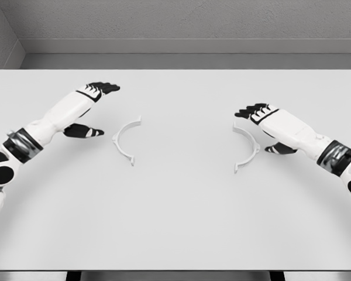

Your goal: Assemble PVC drainage pipe clamps

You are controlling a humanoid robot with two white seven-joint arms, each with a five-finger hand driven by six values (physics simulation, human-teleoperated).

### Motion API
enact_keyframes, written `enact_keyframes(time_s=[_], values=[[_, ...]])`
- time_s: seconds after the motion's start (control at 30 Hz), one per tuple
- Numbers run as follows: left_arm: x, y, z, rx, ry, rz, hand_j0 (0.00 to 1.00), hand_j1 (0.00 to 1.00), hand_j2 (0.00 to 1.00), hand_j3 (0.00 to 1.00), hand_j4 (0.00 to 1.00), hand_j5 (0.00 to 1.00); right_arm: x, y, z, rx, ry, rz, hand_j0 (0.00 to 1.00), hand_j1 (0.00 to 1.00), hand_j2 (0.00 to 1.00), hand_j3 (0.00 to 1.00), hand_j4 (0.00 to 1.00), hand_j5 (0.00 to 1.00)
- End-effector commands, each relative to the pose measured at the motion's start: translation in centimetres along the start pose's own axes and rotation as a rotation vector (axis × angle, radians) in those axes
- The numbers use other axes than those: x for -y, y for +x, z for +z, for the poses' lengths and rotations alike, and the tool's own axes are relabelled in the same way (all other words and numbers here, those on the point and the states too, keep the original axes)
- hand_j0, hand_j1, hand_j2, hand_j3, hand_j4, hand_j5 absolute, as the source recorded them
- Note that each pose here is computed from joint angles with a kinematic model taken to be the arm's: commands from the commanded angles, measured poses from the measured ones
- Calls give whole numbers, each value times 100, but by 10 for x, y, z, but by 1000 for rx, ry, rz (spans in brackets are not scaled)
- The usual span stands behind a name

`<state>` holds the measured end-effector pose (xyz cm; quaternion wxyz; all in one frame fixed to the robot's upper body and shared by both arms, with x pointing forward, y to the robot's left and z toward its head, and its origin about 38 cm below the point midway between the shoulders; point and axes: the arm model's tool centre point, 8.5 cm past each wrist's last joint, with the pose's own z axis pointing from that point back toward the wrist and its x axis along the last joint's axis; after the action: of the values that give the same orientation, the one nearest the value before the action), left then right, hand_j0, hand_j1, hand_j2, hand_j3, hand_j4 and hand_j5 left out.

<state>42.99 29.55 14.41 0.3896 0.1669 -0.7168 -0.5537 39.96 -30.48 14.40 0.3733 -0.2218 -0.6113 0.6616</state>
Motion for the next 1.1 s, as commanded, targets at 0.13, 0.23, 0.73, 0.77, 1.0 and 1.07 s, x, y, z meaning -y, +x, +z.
enact_keyframes(time_s=[0.13, 0.23, 0.73, 0.77, 1.0, 1.07], values=[[10, -9, -4, -31, 3, 41, 100, 100, 100, 100, 100, 100, -9, -7, -13, -14, 23, -24, 100, 100, 100, 100, 100, 100], [12, -12, -3, -41, -2, 45, 100, 100, 100, 100, 100, 100, -11, -8, -15, -18, 24, -32, 100, 100, 100, 100, 100, 100], [28, -21, -10, -79, -15, 78, 100, 100, 100, 100, 100, 100, -13, -6, -21, -16, 29, -33, 100, 100, 100, 100, 100, 100], [29, -20, -12, -75, -13, 81, 100, 100, 100, 100, 100, 100, -13, -6, -21, -16, 29, -33, 100, 100, 100, 100, 100, 100], [31, -18, -14, -72, -13, 84, 100, 100, 100, 100, 100, 100, -16, -2, -25, -4, 31, -39, 100, 100, 100, 100, 100, 100], [30, -18, -14, -72, -14, 83, 100, 100, 100, 100, 100, 100, -14, -1, -26, 0, 29, -34, 100, 100, 100, 100, 100, 100]])
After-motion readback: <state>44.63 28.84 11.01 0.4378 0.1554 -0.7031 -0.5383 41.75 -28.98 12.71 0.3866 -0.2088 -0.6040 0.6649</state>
